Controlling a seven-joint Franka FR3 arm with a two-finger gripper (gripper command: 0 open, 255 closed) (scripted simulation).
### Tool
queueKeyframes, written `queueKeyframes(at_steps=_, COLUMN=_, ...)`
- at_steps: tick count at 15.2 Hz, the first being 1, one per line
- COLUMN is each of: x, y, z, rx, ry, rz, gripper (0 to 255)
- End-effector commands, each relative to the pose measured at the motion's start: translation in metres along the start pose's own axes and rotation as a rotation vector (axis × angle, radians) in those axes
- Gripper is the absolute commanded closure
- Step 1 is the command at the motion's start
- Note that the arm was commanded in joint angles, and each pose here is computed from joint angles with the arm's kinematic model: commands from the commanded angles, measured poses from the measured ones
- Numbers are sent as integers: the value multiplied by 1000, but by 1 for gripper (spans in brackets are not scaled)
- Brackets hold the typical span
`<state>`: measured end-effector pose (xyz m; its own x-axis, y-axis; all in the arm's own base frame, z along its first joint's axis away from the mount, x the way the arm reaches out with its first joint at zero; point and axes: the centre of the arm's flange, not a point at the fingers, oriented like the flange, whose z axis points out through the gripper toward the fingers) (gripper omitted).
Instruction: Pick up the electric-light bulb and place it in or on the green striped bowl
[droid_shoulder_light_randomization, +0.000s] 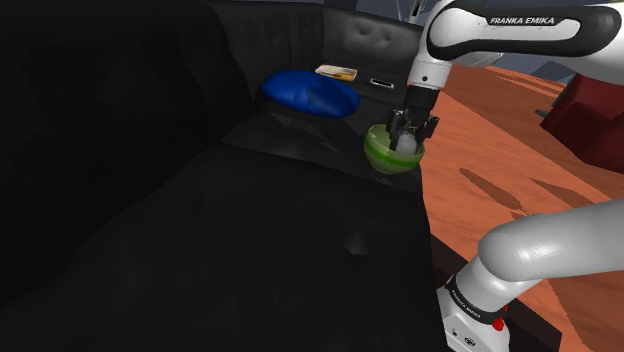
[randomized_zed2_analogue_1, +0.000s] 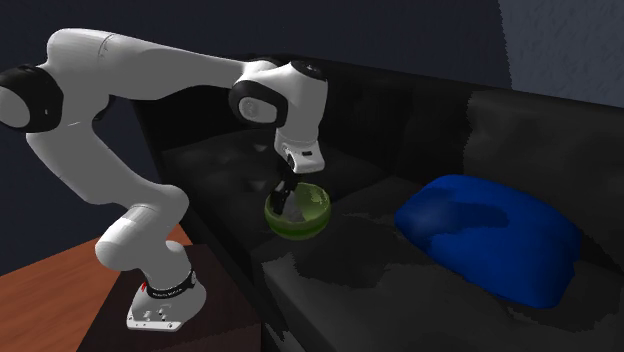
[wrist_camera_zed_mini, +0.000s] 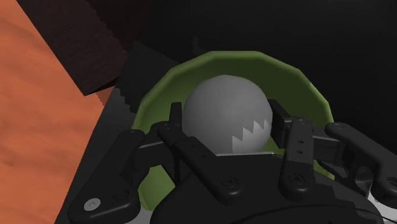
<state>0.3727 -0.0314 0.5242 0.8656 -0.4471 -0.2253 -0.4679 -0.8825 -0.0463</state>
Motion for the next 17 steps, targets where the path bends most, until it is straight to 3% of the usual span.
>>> queueKeyframes(at_steps=1, x=-3, y=-1, z=-10, rx=0, ry=0, rz=0, gripper=255)
queueKeyframes(at_steps=17, x=-22, y=-4, z=-92, rx=0, ry=0, rz=0, gripper=255)
